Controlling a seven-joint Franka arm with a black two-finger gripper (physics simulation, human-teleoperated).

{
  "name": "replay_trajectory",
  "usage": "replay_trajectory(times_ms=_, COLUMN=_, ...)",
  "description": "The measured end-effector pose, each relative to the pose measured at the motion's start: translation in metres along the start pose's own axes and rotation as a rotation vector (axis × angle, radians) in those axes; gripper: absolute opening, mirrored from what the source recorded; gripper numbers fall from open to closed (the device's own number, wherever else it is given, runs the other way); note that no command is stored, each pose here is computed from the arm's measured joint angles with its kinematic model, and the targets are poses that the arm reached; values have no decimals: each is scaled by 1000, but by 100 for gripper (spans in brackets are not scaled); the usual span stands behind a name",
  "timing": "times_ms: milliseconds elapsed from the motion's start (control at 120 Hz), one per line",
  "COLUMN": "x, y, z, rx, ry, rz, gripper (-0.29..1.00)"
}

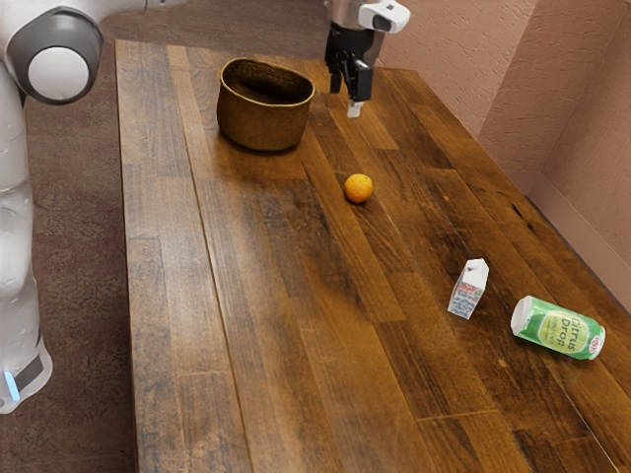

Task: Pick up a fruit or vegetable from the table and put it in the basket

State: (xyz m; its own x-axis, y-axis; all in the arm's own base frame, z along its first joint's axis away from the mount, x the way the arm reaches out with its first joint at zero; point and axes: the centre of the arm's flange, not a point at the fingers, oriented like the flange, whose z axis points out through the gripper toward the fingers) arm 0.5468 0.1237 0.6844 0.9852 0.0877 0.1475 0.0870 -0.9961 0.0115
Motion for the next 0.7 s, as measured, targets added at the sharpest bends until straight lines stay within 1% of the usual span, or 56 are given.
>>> replay_trajectory(times_ms=225, x=6, y=15, z=1, rx=-8, ry=0, rz=34, gripper=70)
replay_trajectory(times_ms=333, x=14, y=34, z=-9, rx=-3, ry=28, rz=70, gripper=70)
replay_trajectory(times_ms=392, x=20, y=37, z=-6, rx=1, ry=28, rz=78, gripper=70)
replay_trajectory(times_ms=450, x=26, y=28, z=1, rx=9, ry=20, rz=63, gripper=70)
replay_trajectory(times_ms=575, x=29, y=-17, z=10, rx=28, ry=11, rz=-10, gripper=70)
replay_trajectory(times_ms=700, x=47, y=-28, z=14, rx=53, ry=23, rz=-26, gripper=70)
